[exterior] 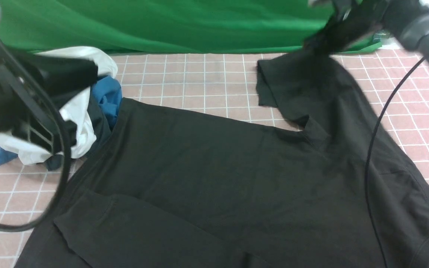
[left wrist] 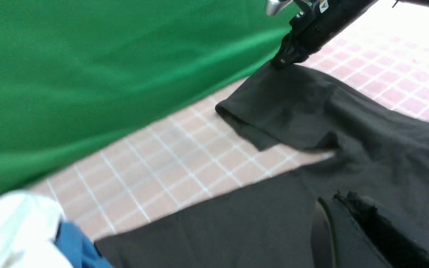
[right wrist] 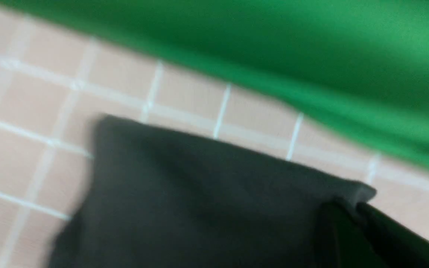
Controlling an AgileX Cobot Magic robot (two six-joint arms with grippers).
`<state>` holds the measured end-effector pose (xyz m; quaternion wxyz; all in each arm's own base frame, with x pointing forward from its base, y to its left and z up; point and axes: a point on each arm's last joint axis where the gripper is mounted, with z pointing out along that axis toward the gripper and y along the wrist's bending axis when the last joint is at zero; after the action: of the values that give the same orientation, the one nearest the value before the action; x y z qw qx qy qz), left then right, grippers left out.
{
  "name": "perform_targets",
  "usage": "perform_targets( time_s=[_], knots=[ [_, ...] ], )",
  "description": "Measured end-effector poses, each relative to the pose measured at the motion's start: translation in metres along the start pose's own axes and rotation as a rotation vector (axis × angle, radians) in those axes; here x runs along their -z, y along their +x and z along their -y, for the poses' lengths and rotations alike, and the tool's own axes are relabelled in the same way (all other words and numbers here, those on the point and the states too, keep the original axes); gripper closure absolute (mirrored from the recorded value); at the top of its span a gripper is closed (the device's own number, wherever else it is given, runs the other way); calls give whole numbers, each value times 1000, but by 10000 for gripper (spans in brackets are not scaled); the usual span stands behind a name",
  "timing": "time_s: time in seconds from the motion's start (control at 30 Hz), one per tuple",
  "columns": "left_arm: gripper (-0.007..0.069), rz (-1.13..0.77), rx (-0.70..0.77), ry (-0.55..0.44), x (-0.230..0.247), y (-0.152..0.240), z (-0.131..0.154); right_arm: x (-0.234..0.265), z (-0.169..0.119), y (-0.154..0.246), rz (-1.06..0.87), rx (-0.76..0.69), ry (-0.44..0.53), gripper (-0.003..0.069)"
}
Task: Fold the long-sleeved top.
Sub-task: Use your right arm to clamp the cuff farthest to him
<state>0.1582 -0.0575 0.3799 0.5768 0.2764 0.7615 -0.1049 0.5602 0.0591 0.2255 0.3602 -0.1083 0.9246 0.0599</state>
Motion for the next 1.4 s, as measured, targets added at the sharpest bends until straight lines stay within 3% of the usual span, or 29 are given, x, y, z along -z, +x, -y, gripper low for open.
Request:
perform_targets(
  time_s=[0.17, 0.43, 0.67, 0.83, 1.03, 1.13, 1.33, 1.4],
  knots=[
    [607, -21, -8, 28, 1, 1, 2, 33, -5, -12, -19, 10, -15, 616],
    [607, -41, -27, 39, 1, 3, 3, 55, -18, -4, -177, 16, -120, 616],
    [607, -59, -57, 29, 1, 4, 2, 93, -57, 10, -261, 85, -179, 616],
    [607, -60, -61, 28, 1, 5, 2, 112, -97, 54, -309, 117, -218, 616],
    [607, -63, -66, 27, 1, 5, 2, 127, -141, 144, -398, 121, -234, 611],
    [607, -63, -66, 27, 1, 5, 2, 126, -163, 185, -473, 154, -253, 529],
    [607, -63, -66, 27, 1, 5, 2, 132, -171, 197, -550, 195, -266, 92],
    [607, -65, -65, 30, 1, 5, 2, 144, -169, 182, -550, 220, -260, 8]
  ],
)
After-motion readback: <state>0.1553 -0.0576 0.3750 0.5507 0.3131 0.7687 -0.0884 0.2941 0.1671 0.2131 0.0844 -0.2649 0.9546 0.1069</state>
